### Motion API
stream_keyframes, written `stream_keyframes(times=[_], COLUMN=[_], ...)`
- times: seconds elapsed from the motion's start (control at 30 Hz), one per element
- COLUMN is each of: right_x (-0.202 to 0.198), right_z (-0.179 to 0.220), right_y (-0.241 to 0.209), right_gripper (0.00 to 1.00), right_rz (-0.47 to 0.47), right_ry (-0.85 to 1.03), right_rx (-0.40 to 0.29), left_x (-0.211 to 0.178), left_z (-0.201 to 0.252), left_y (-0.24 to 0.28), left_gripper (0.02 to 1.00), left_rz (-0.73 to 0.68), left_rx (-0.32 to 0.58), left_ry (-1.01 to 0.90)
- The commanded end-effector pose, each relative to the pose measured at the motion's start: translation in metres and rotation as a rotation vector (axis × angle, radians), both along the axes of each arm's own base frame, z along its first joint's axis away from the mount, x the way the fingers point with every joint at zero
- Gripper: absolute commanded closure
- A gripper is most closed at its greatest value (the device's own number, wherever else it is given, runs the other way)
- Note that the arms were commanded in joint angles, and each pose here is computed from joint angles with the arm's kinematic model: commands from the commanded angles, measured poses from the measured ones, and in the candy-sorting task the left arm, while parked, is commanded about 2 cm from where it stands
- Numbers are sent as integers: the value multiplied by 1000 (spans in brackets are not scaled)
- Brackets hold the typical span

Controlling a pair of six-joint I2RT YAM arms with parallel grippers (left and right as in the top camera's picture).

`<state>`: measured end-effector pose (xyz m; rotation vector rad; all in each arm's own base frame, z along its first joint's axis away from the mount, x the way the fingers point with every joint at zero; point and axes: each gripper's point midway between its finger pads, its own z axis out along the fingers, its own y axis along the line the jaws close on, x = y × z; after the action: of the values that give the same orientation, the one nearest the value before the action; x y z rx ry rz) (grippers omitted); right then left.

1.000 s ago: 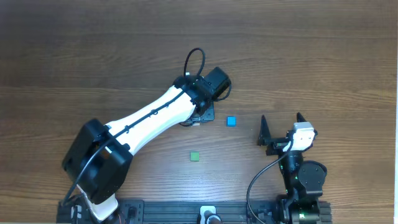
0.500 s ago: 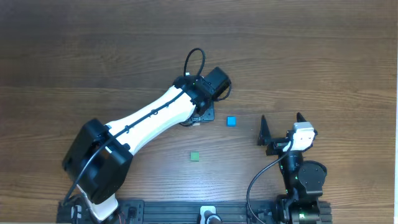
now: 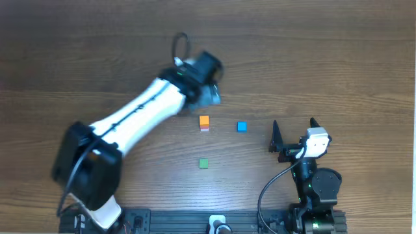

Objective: Stack Cubes

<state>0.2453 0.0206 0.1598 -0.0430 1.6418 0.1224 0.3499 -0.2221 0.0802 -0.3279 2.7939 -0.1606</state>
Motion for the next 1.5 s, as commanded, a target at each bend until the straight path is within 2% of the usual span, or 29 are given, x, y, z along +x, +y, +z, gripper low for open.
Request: stream_keyframes(times=[0.03,0.17,0.33,0.5,0.63,0.73,0.87,0.97,1.3,1.5], right_x=[0,0,0,0,0,0,0,0,0,0], right_z=[-2,-2,-2,-2,-2,-2,-2,-2,-2,-2], right_y=[0,0,0,0,0,0,0,0,0,0], right_gripper=[7,7,9,7,7,9,7,7,7,7], right_rz=[3,3,3,3,3,3,3,3,3,3], right_ry=[-2,-1,-2,-2,-2,-2,-1,-1,-2,-2], right_rx=[-2,-1,-1,-2,-1,-2,-2,-2,-2,-2], left_x=[55,66,57,22,-34,-62,-94,-104,-108,-108], left_z=[78,113,143,168,197,206,199,185,156,140], left_y=[63,113,160,196,215,218,215,215,213,213], left_gripper=[20,20,20,23,23,34,34,42,31,20], left_rz=[82,158,195,221,135,65,-41,-52,-53,-55], left_rx=[-53,-75,-90,-75,-2,46,107,111,116,115], left_ry=[-267,-415,-615,-796,-975,-1066,-1167,-1192,-1351,-1361])
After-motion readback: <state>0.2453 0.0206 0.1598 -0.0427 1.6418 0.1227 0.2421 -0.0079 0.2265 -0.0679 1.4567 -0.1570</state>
